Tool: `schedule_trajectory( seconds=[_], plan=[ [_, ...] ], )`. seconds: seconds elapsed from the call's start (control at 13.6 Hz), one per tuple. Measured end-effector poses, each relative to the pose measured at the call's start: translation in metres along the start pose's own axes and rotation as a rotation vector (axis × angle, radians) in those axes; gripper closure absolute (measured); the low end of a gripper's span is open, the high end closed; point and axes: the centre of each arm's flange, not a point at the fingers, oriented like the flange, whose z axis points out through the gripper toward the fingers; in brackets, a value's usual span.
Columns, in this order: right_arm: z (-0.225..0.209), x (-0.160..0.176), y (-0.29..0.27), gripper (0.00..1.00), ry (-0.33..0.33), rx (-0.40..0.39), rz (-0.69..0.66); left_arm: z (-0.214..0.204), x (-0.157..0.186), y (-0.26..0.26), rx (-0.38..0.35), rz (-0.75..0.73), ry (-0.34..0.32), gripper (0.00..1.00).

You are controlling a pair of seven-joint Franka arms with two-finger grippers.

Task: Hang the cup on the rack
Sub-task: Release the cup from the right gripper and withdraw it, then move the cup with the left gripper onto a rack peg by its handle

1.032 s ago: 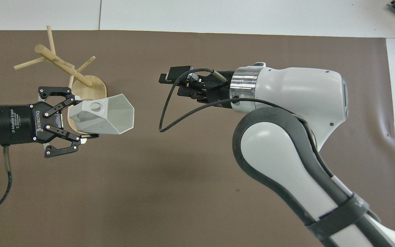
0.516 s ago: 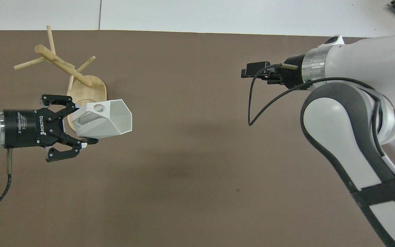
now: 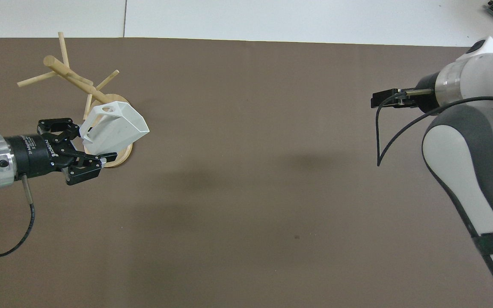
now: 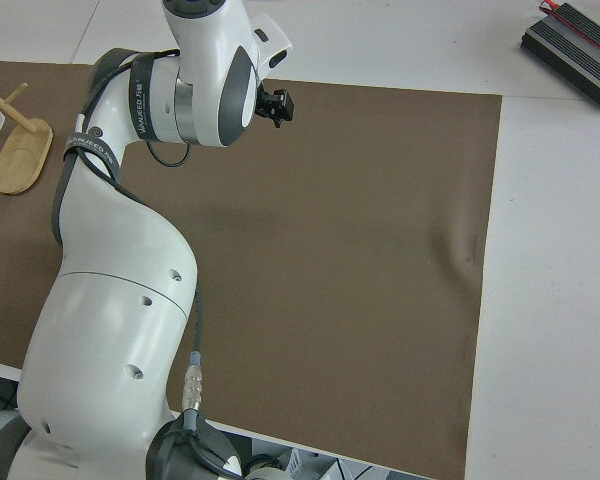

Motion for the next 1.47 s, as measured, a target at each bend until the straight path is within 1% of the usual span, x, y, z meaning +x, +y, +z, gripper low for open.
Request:
schedule_trajectory(
  seconds=[0.15, 0.29, 0.52, 0.74, 0.88, 1.03, 1.18, 1.47],
  plan=[
    [-0.007, -0.004, 0.024, 0.0, -0.019, -0.015, 0.017, 0.004, 0.004, 0.009, -0.056, -0.031, -0.007, 0.26],
    [-0.014, -0.008, 0.04, 0.0, -0.034, -0.043, 0.031, 0.019, 0.002, 0.01, -0.079, -0.039, -0.004, 0.26],
    [-0.034, -0.021, 0.061, 0.0, -0.077, -0.054, 0.068, 0.037, 0.0, 0.011, -0.109, -0.056, 0.0, 0.26],
    [-0.061, -0.036, 0.069, 0.0, -0.103, -0.074, 0.077, 0.042, 0.002, 0.014, -0.124, -0.072, 0.001, 0.26],
    [-0.076, -0.044, 0.073, 0.0, -0.124, -0.087, 0.081, 0.042, 0.004, 0.021, -0.153, -0.087, -0.005, 0.26],
    [-0.091, -0.049, 0.077, 0.0, -0.151, -0.094, 0.09, 0.043, 0.005, 0.027, -0.175, -0.102, -0.01, 0.26],
    [-0.101, -0.052, 0.078, 0.0, -0.166, -0.117, 0.096, 0.043, 0.004, 0.03, -0.189, -0.117, -0.015, 0.26],
    [-0.105, -0.054, 0.073, 0.0, -0.171, -0.129, 0.202, 0.045, 0.001, 0.039, -0.217, -0.137, -0.025, 0.26]
  ],
)
